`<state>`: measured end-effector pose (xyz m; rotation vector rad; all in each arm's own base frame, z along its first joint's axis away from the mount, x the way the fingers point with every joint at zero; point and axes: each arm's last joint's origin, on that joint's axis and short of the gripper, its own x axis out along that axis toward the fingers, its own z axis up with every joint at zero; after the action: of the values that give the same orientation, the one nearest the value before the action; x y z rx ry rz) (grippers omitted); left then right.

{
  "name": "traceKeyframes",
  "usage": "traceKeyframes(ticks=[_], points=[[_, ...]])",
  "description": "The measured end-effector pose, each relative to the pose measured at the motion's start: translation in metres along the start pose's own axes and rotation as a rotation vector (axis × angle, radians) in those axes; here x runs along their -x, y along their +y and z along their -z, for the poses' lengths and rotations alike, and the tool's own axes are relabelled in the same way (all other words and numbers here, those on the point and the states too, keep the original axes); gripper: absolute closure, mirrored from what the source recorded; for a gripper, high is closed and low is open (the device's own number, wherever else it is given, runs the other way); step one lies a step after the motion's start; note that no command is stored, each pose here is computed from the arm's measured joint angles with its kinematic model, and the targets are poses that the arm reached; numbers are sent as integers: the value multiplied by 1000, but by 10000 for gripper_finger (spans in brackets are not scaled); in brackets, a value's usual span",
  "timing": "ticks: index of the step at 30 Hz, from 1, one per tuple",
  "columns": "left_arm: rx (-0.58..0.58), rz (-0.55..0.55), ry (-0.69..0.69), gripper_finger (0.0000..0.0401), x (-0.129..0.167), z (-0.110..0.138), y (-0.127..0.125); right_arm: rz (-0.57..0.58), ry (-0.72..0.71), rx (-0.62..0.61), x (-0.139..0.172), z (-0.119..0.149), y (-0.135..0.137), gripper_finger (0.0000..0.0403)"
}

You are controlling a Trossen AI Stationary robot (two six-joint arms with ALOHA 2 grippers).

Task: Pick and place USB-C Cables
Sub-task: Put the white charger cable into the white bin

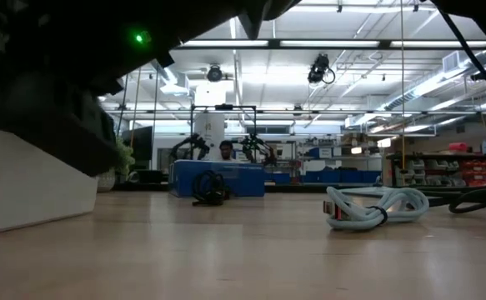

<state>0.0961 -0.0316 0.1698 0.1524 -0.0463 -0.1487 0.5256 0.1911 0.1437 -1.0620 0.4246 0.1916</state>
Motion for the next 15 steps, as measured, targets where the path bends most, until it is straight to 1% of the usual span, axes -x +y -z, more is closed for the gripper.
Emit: traceKeyframes(ticks=[4,10,12,15], points=[[0,0,0,259,0,0,0,7,29,60,3,-4,4,196],[0,0,1,259,0,0,0,-7,36,209,5,-8,10,194],[0,0,0,259,0,0,0,-7,34,202,6,-8,10,194],[0,0,0,259,0,0,0,-19,47,149,7,-10,6,194]])
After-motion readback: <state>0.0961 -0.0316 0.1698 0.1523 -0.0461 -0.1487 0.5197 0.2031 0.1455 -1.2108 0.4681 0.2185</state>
